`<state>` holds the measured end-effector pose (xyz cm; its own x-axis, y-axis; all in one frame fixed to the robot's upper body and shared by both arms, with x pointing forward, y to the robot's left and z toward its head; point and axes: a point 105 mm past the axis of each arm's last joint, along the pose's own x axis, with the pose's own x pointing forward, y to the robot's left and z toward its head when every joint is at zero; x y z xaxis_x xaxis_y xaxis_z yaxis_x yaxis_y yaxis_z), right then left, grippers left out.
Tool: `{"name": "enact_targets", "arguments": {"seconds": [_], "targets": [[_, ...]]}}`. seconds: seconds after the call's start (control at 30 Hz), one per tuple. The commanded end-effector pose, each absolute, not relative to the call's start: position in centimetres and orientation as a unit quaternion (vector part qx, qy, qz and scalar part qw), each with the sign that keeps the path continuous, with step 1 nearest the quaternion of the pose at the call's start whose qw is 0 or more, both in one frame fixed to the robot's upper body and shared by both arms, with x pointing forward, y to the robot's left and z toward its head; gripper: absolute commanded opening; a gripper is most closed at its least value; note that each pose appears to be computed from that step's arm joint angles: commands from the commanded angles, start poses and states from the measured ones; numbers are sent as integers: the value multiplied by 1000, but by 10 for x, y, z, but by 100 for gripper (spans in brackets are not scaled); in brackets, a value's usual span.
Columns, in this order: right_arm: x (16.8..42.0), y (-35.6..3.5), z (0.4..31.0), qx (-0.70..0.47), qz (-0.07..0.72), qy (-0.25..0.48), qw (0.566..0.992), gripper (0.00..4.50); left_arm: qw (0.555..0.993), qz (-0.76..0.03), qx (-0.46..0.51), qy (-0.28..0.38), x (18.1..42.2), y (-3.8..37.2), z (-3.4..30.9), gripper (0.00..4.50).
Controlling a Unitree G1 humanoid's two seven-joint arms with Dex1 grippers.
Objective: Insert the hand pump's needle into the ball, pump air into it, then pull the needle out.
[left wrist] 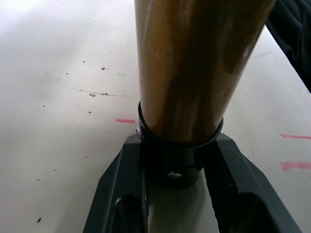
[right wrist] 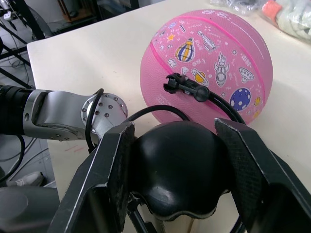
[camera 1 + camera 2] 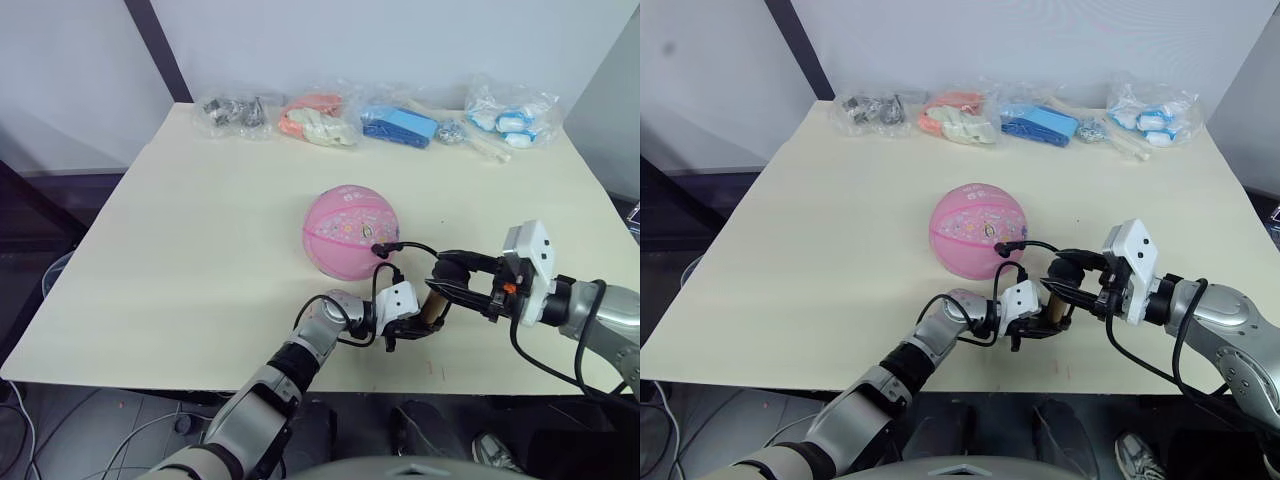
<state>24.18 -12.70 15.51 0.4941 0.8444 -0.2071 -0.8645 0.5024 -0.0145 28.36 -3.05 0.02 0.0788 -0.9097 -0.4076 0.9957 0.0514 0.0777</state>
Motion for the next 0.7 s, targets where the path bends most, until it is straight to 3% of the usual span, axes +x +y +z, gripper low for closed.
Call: {"name": "enact_targets", "arguments": {"seconds": [0.03, 0.43, 0.7], "targets": [[236, -129, 154, -50, 510, 117, 851, 230, 708, -653, 177, 203, 275, -9, -34, 110], [233, -147, 257, -20, 531, 38, 846, 230, 705, -656, 175, 204, 272, -12, -36, 110], [230, -162, 308, -4, 527, -3, 850, 230, 706, -656, 174, 203, 273, -12, -36, 110]]}}
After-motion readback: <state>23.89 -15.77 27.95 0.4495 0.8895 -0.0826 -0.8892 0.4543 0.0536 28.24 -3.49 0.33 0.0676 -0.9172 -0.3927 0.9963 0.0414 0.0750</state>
